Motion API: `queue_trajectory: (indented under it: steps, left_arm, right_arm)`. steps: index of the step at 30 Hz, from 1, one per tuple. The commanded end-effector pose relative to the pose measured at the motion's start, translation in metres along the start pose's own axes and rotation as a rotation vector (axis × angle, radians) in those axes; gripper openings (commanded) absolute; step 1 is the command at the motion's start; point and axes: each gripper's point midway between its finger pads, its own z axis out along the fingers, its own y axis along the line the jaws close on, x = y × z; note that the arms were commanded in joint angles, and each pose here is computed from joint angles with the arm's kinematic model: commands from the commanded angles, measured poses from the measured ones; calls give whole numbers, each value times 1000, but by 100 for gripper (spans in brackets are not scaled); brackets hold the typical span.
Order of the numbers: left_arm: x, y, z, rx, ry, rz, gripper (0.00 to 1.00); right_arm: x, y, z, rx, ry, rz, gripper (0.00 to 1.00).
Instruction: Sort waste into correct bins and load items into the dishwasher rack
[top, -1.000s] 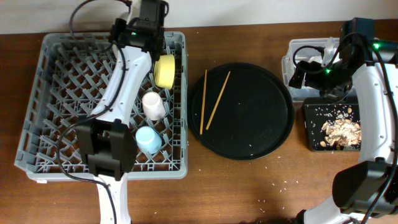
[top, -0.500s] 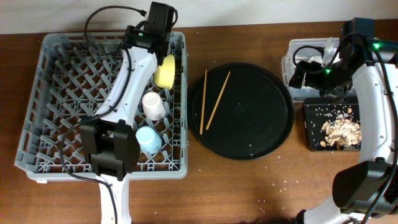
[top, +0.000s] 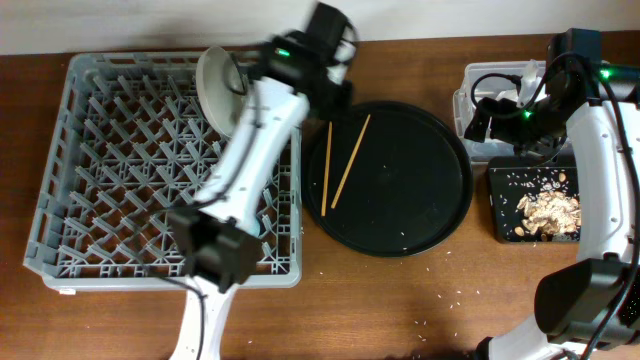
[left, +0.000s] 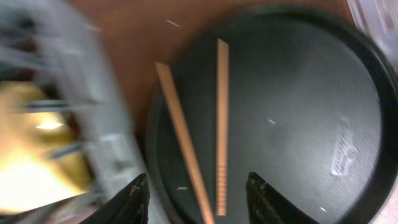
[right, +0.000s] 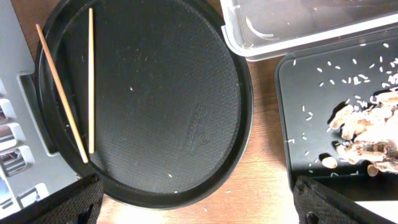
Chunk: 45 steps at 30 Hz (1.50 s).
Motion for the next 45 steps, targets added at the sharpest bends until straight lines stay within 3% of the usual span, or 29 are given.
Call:
queue_trajectory:
  steps: [1, 5, 18, 22, 27, 34, 35, 36, 40, 45]
  left_arm:
    - [31, -43, 64, 44, 144, 50, 48]
    - [60, -51, 109, 22, 258, 26, 47]
    - [86, -39, 155, -12, 350, 18, 47]
    - [89, -37, 161, -25, 362, 19, 37]
    - [95, -34, 169, -36, 378, 20, 14]
    - [100, -34, 177, -41, 392, 23, 13]
    - [101, -34, 178, -43, 395, 26, 8]
    - [101, -35, 178, -45, 395, 28, 0]
    - [94, -36, 168, -42, 382, 27, 0]
    - [31, -21, 71, -34, 190, -19, 0]
  right_arm:
    - [-4, 0, -9, 5, -32, 3, 98]
    - [-4, 0, -9, 5, -32, 3, 98]
    - [-4, 0, -9, 5, -32, 3, 98]
    - [-4, 0, -9, 5, -32, 3, 99]
    - [-4, 0, -9, 5, -32, 3, 98]
    - [-4, 0, -9, 5, -32, 3, 98]
    - [-4, 0, -9, 5, -32, 3, 98]
    - [-4, 0, -9, 5, -32, 3, 98]
    - [-4, 0, -9, 5, -32, 3, 98]
    - [-4, 0, -9, 5, -32, 3, 98]
